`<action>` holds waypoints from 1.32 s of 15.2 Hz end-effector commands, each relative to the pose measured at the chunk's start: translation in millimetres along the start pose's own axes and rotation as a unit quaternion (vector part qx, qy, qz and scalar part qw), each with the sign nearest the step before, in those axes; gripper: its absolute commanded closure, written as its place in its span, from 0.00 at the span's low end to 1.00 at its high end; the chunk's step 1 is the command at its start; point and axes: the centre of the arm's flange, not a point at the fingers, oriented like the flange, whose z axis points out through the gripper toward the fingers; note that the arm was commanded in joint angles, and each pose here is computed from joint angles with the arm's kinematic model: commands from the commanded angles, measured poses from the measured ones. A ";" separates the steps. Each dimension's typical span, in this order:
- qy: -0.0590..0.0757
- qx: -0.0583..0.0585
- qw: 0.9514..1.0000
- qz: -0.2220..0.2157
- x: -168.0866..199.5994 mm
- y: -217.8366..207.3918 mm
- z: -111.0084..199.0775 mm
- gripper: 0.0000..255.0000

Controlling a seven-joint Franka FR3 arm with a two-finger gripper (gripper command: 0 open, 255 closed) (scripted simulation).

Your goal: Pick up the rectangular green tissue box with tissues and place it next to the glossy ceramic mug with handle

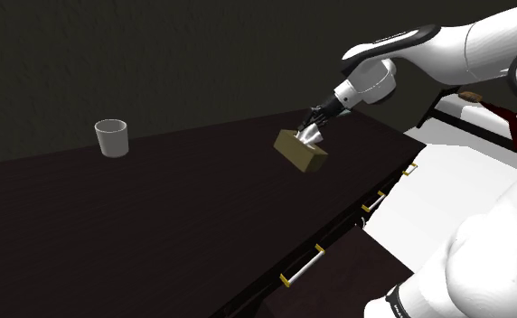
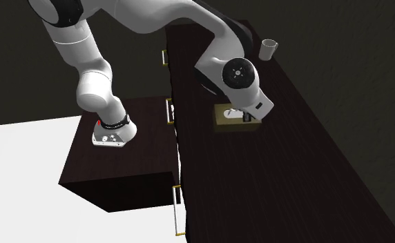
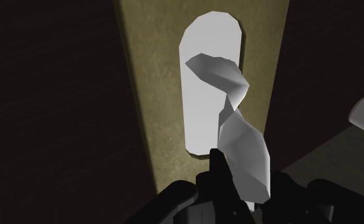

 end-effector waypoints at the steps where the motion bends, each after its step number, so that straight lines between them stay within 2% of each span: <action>1: 0.000 0.000 1.000 0.000 3.0 -4.2 -10.4 1.00; 20: 0.000 0.000 1.000 0.000 30.7 -51.8 -94.3 1.00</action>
